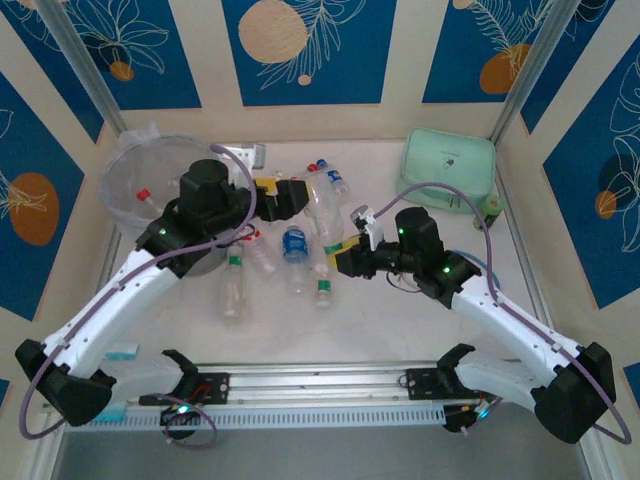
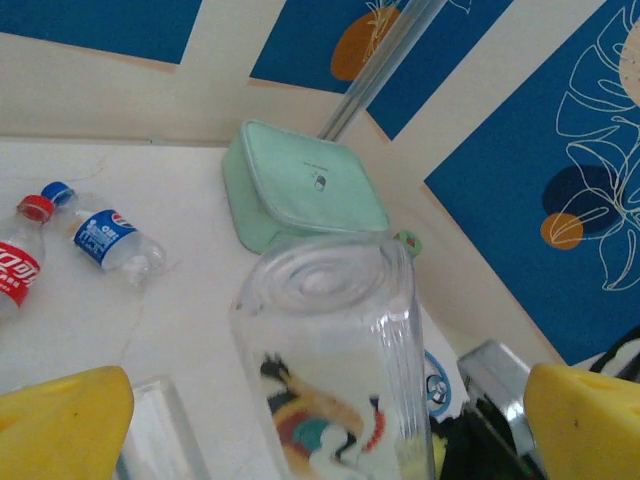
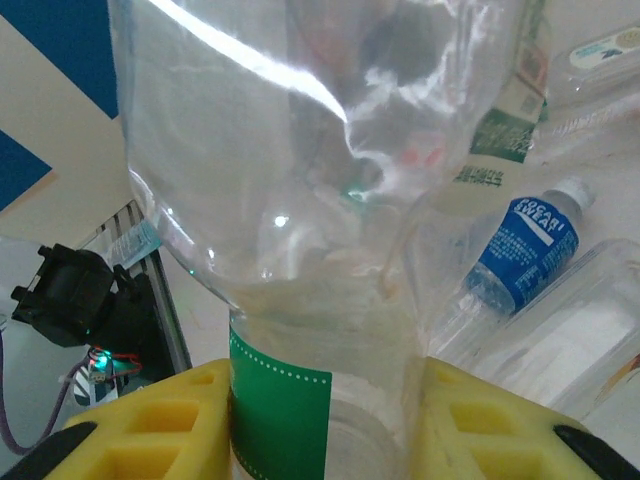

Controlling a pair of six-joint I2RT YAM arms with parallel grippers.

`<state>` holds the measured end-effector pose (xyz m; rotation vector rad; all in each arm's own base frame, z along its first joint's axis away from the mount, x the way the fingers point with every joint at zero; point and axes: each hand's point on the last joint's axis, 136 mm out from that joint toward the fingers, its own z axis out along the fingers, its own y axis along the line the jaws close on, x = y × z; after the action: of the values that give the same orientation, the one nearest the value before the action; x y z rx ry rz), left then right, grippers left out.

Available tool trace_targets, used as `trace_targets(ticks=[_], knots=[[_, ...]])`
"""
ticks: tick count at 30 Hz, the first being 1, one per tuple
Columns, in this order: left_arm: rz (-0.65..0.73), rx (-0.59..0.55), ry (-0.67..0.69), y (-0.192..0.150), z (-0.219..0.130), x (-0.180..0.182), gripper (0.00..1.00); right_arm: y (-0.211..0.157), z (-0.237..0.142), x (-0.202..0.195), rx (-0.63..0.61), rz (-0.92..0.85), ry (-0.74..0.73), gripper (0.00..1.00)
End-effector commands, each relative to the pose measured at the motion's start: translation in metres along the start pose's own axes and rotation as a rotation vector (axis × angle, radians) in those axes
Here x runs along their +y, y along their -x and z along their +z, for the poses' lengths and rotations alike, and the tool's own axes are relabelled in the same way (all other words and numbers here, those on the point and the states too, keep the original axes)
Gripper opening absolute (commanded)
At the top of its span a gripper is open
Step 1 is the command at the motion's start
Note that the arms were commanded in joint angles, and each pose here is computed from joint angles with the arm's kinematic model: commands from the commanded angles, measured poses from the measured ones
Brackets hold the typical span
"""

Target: Put the plastic bottles in the bin

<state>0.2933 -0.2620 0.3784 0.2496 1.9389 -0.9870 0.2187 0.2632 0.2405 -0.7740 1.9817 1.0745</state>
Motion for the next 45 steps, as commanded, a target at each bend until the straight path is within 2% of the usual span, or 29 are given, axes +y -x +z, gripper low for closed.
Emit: trace_targets(ticks=[1, 6, 8, 17, 21, 22, 24, 27, 28, 29, 35, 37, 40, 42, 45], knots=[[-0.017, -0.031, -0.037, 0.005, 0.013, -0.012, 1.0, -0.001, -0.004, 0.008, -0.012, -0.019, 0.02, 0.0], [0.0, 0.011, -0.011, -0.008, 0.03, -0.01, 1.0, -0.001, -0.004, 0.013, -0.019, -0.023, 0.035, 0.0], [-0.006, 0.004, -0.015, -0.009, 0.033, -0.01, 0.95, -0.001, -0.003, 0.013, -0.017, -0.026, 0.031, 0.0], [-0.012, -0.022, 0.006, -0.007, 0.032, -0.005, 0.57, -0.009, 0.012, 0.013, 0.033, -0.012, 0.061, 0.0], [0.001, -0.032, 0.014, -0.003, 0.028, -0.006, 0.49, -0.008, 0.014, 0.013, 0.03, -0.009, 0.065, 0.02], [0.005, -0.034, 0.019, -0.002, 0.027, -0.005, 0.48, -0.008, 0.014, 0.013, 0.031, -0.007, 0.067, 0.1], [0.015, -0.046, 0.031, 0.0, 0.024, -0.004, 0.46, -0.007, 0.014, 0.013, 0.037, -0.003, 0.067, 0.38], [0.047, -0.067, 0.051, 0.008, 0.016, -0.003, 0.42, -0.007, 0.012, 0.01, 0.041, -0.005, 0.042, 0.72], [0.061, -0.074, 0.063, 0.012, 0.013, -0.003, 0.41, -0.006, 0.01, 0.008, 0.035, -0.009, 0.027, 0.92], [0.074, -0.082, 0.075, 0.017, 0.01, -0.003, 0.4, -0.005, 0.009, 0.005, 0.026, -0.011, 0.009, 0.99], [0.246, -0.206, 0.256, 0.069, -0.032, 0.005, 0.33, 0.006, -0.013, -0.022, -0.077, 0.039, -0.118, 0.99], [0.296, -0.274, 0.338, 0.096, -0.057, 0.011, 0.27, 0.004, -0.018, -0.033, -0.076, 0.076, -0.151, 0.99], [0.328, -0.362, 0.446, 0.131, -0.097, 0.024, 0.24, -0.002, -0.022, -0.047, -0.071, 0.119, -0.205, 0.99], [0.343, -0.409, 0.522, 0.149, -0.123, 0.034, 0.17, -0.004, -0.024, -0.052, -0.074, 0.142, -0.221, 0.99], [0.343, -0.477, 0.667, 0.173, -0.161, 0.06, 0.0, -0.009, -0.023, -0.055, -0.065, 0.165, -0.221, 0.99]])
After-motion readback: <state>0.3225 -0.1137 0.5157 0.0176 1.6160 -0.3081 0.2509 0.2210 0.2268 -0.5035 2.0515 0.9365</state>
